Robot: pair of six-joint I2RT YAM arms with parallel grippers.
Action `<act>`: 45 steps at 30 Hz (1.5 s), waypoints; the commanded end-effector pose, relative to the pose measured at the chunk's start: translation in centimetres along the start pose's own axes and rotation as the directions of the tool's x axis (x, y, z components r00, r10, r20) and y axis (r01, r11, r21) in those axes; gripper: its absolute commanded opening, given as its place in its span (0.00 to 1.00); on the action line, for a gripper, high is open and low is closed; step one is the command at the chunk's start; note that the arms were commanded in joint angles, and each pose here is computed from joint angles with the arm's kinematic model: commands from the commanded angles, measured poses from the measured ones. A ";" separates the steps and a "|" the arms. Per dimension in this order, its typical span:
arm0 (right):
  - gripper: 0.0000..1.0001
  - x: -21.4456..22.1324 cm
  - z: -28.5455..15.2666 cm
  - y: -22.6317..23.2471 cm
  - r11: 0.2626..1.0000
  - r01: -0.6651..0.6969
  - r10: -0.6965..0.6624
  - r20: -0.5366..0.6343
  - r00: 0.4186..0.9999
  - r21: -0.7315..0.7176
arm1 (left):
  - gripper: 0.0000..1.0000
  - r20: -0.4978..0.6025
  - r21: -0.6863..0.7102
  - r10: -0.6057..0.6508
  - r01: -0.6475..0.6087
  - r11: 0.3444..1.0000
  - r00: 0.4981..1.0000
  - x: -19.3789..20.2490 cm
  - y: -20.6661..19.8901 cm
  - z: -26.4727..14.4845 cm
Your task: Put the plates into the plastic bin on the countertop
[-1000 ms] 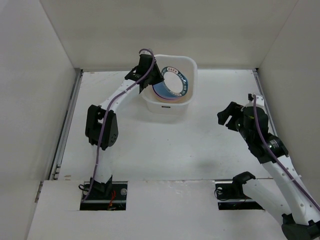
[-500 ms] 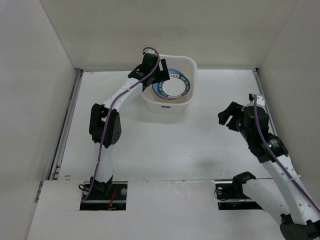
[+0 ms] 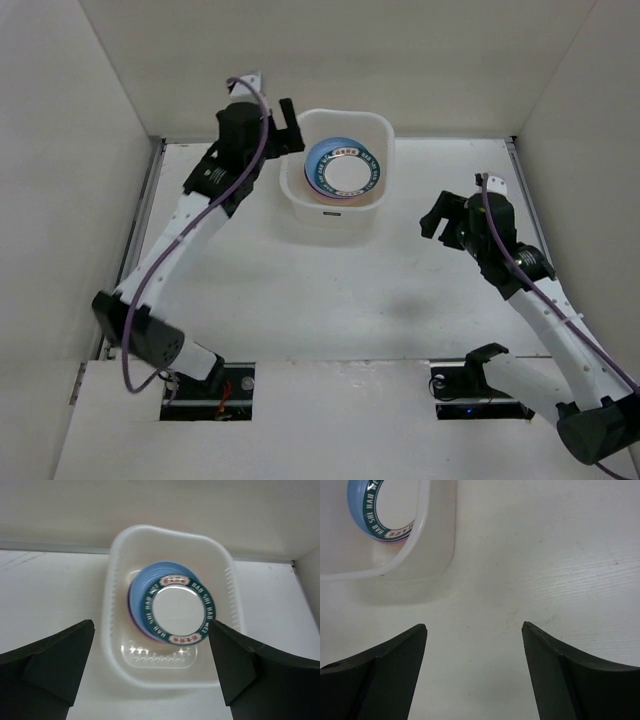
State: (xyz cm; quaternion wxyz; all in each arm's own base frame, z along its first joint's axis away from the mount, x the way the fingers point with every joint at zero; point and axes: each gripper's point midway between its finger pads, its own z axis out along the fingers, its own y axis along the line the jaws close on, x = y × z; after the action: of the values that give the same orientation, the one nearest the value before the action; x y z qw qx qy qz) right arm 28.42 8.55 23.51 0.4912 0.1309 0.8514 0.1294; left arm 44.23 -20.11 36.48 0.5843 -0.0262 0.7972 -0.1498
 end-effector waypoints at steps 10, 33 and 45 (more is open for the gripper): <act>1.00 -2.5 3.5 1.7 0.998 0.054 -0.056 0.065 0.996 0.033 | 1.00 -0.073 -0.516 -0.042 -0.002 0.856 0.996 10.4 20.0 -15.1; 1.00 -2.1 4.8 -0.7 0.990 -0.034 0.018 0.111 0.994 0.137 | 1.00 0.171 -0.819 -0.259 0.284 0.498 0.951 16.9 29.9 -25.3; 1.00 -2.1 4.5 -1.0 0.990 -0.033 0.016 0.117 0.993 0.140 | 1.00 0.126 -0.821 -0.231 0.232 0.521 0.965 16.2 29.9 -24.2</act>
State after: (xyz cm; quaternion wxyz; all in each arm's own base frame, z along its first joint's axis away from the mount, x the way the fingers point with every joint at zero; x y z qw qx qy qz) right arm 32.34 7.13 19.84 0.4891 0.1737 0.8535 0.0461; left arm 19.72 9.60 18.67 0.4597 -0.4042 0.7738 0.1629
